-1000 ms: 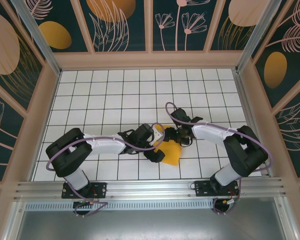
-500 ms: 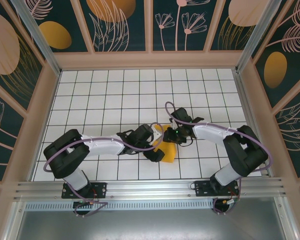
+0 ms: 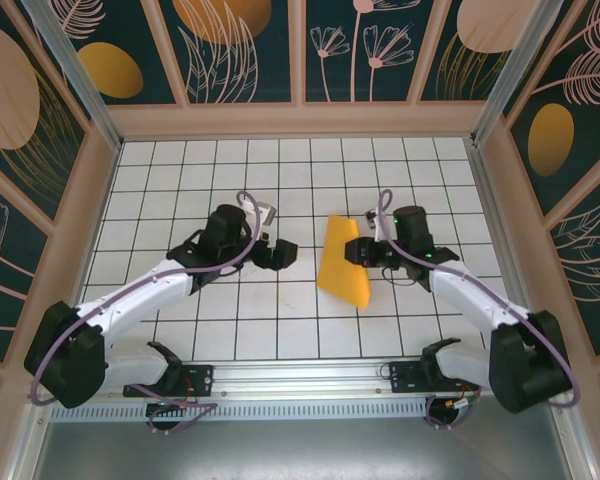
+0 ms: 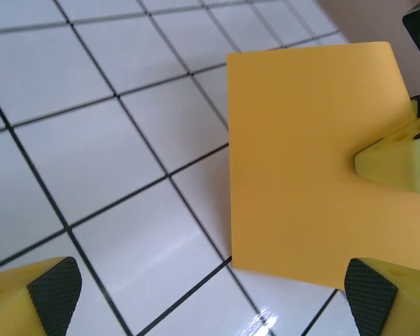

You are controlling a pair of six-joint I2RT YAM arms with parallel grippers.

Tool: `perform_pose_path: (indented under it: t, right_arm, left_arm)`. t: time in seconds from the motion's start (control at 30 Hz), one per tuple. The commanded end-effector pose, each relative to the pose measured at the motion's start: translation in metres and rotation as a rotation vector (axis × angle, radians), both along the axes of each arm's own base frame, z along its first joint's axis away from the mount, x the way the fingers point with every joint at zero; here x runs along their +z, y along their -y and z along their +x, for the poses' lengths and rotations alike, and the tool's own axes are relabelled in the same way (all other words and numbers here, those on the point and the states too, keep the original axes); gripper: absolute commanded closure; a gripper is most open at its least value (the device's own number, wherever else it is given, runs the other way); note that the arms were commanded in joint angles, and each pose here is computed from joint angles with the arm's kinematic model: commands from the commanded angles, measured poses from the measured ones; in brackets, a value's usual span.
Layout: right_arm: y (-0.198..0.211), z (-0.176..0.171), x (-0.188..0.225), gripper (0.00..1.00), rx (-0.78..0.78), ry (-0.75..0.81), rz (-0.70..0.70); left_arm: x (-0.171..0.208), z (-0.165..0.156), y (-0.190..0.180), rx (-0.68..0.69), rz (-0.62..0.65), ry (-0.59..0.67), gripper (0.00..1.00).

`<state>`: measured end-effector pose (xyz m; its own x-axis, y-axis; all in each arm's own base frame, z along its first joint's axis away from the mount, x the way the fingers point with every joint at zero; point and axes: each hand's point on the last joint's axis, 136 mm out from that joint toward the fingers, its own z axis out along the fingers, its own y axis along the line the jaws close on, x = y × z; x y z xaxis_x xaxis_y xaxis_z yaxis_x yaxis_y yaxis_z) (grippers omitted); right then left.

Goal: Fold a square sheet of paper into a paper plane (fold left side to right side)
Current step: Pick up the square sheet of paper from the bottom-center of the table, then place a square sheet of paper at the center of the table.

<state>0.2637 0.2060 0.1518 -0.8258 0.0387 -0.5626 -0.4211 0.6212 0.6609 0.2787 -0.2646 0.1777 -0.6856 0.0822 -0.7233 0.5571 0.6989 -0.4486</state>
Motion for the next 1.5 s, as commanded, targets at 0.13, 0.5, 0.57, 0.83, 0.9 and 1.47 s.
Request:
perform_pose_path:
  t: [0.13, 0.5, 0.57, 0.83, 0.9, 1.47]
  right_arm:
    - [-0.018, -0.007, 0.104, 0.73, 0.219, 0.328, 0.134]
    - [-0.032, -0.027, 0.215, 0.75, 0.423, 0.554, 0.214]
    - [-0.032, -0.03, 0.226, 0.75, 0.449, 0.576, 0.22]
    - [-0.035, -0.044, 0.25, 0.76, 0.545, 0.614, 0.244]
    - [-0.035, -0.048, 0.253, 0.76, 0.563, 0.622, 0.254]
    - [-0.03, -0.046, 0.231, 0.76, 0.543, 0.587, 0.227]
  left_arm:
    - [0.074, -0.012, 0.017, -0.195, -0.145, 0.1, 0.01]
    - [0.118, -0.023, 0.033, -0.378, -0.193, 0.246, 0.02]
    - [0.123, -0.025, 0.035, -0.397, -0.196, 0.263, 0.02]
    - [0.148, -0.035, 0.043, -0.508, -0.236, 0.329, 0.01]
    - [0.152, -0.035, 0.044, -0.512, -0.238, 0.341, 0.01]
    - [0.149, -0.04, 0.049, -0.572, -0.259, 0.322, 0.77]
